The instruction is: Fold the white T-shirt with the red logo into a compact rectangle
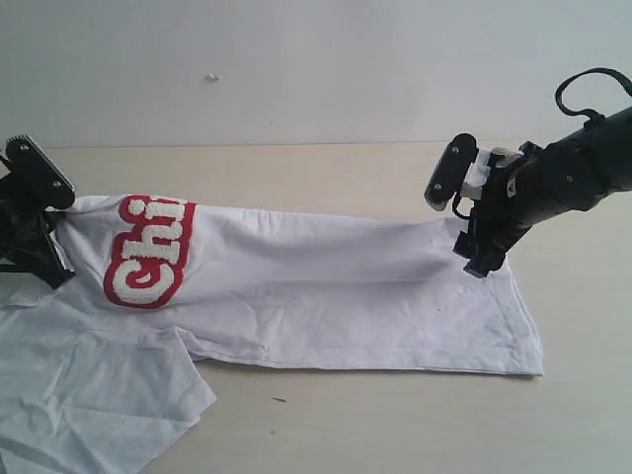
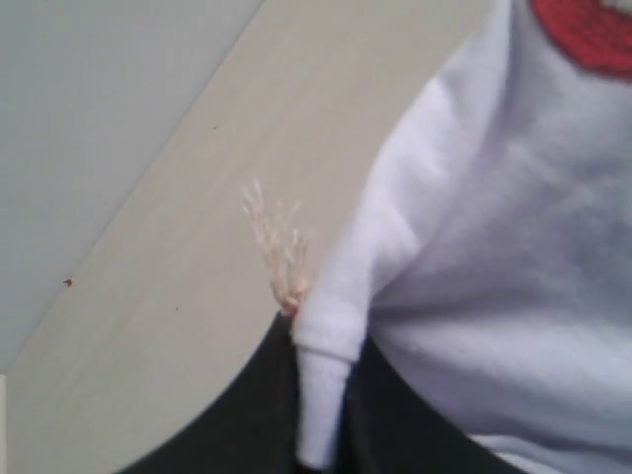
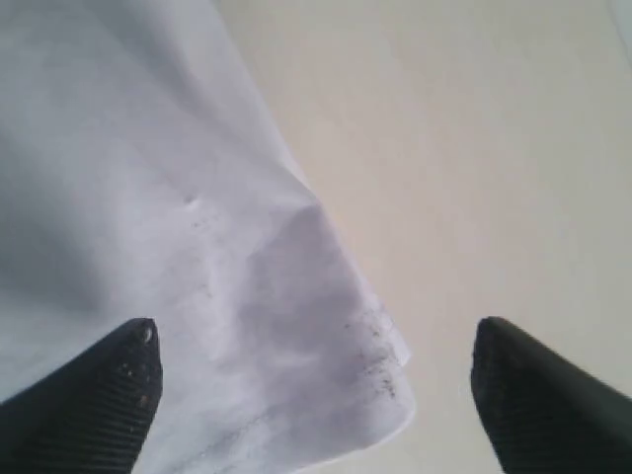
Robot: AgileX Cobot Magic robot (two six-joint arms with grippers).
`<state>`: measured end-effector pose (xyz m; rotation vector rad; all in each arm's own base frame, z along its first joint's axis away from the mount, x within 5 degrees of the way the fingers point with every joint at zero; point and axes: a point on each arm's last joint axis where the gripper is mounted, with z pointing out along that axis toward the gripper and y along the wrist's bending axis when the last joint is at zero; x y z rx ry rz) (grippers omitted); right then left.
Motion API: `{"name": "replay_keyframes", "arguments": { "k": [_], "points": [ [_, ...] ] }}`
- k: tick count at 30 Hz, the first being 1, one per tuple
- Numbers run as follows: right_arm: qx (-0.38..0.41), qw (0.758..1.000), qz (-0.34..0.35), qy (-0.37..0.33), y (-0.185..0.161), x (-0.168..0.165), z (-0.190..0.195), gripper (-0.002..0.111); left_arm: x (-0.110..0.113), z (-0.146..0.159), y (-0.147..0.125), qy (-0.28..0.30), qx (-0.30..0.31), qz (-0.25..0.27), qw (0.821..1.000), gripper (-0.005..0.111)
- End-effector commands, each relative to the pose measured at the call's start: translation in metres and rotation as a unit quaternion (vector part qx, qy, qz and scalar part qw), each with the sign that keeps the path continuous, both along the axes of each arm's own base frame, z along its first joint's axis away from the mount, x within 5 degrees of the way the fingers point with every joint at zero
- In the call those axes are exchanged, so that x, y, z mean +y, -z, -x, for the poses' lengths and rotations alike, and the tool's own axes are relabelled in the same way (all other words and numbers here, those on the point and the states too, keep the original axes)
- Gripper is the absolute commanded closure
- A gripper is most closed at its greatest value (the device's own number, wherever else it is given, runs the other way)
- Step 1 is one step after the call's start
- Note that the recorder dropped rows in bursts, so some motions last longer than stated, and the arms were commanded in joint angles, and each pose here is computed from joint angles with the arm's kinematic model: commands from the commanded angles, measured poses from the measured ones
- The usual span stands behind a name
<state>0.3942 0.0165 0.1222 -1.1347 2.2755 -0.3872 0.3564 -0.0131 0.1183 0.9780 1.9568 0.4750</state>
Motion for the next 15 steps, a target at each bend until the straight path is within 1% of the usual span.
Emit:
{"name": "replay_keyframes", "arguments": {
  "k": [1,3,5,7,10,11,12,13,15],
  "points": [
    [-0.014,1.000,0.003,0.003,-0.010,-0.003,-0.007,0.025,0.005,-0.004,-0.004,-0.016,-0.024,0.007,1.000,0.107],
    [-0.014,1.000,-0.001,0.007,-0.010,-0.003,-0.007,0.025,0.005,-0.004,-0.003,-0.022,-0.023,0.018,0.999,0.105],
    [-0.014,0.999,-0.014,0.025,-0.010,-0.003,-0.007,0.025,0.005,-0.004,-0.004,-0.023,-0.026,0.020,0.999,0.097],
    [-0.014,0.998,-0.030,0.046,-0.010,-0.003,-0.007,0.025,0.005,-0.004,-0.002,-0.024,-0.025,0.021,0.999,0.084],
    [-0.014,0.997,-0.042,0.062,-0.010,-0.003,-0.007,0.025,0.005,-0.006,-0.003,-0.030,-0.042,0.032,0.998,0.057],
    [-0.015,0.997,-0.046,0.066,-0.010,-0.002,-0.007,0.025,0.006,-0.007,-0.004,-0.035,-0.054,0.035,0.997,0.049],
    [-0.015,0.996,-0.048,0.068,-0.010,-0.002,-0.007,0.025,0.007,-0.009,-0.007,-0.044,-0.074,0.040,0.996,0.045],
    [-0.015,0.996,-0.051,0.071,-0.010,-0.002,-0.007,0.025,0.009,-0.010,-0.011,-0.058,-0.096,0.043,0.993,0.043],
    [-0.016,0.994,-0.065,0.084,-0.012,-0.001,-0.007,0.025,0.017,-0.014,-0.022,-0.102,-0.162,0.055,0.980,0.044]
  ]
}}
